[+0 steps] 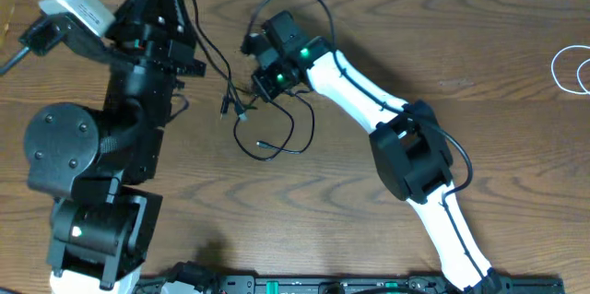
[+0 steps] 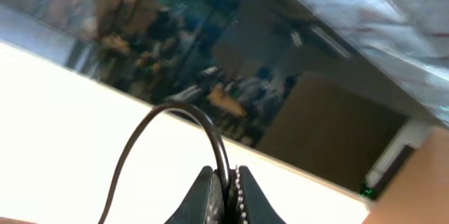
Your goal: Untangle cables
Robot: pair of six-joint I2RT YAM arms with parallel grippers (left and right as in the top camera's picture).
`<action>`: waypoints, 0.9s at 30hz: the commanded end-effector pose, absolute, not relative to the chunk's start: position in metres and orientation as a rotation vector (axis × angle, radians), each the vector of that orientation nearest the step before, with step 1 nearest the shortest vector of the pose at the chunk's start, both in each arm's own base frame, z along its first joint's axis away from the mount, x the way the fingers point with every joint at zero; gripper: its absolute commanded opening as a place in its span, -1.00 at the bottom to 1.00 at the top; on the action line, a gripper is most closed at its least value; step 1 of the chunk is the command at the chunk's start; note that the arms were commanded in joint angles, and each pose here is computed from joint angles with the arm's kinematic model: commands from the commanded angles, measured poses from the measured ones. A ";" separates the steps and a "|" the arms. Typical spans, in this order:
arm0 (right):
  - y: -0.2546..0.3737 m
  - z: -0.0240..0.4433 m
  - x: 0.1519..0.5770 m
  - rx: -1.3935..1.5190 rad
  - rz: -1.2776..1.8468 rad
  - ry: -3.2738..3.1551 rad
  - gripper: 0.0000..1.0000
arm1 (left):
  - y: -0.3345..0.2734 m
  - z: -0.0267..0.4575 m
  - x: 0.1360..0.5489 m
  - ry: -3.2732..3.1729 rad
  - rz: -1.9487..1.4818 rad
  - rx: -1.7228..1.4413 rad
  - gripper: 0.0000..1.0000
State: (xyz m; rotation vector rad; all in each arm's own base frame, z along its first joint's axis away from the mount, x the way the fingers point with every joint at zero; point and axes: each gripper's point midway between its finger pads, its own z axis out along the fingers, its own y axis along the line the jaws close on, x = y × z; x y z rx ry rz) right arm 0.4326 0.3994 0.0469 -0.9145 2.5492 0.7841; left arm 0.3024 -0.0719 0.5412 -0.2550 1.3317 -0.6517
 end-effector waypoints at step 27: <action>0.299 0.021 0.402 -0.563 0.210 3.001 0.40 | -0.032 0.478 0.299 1.566 -0.332 -0.378 -0.85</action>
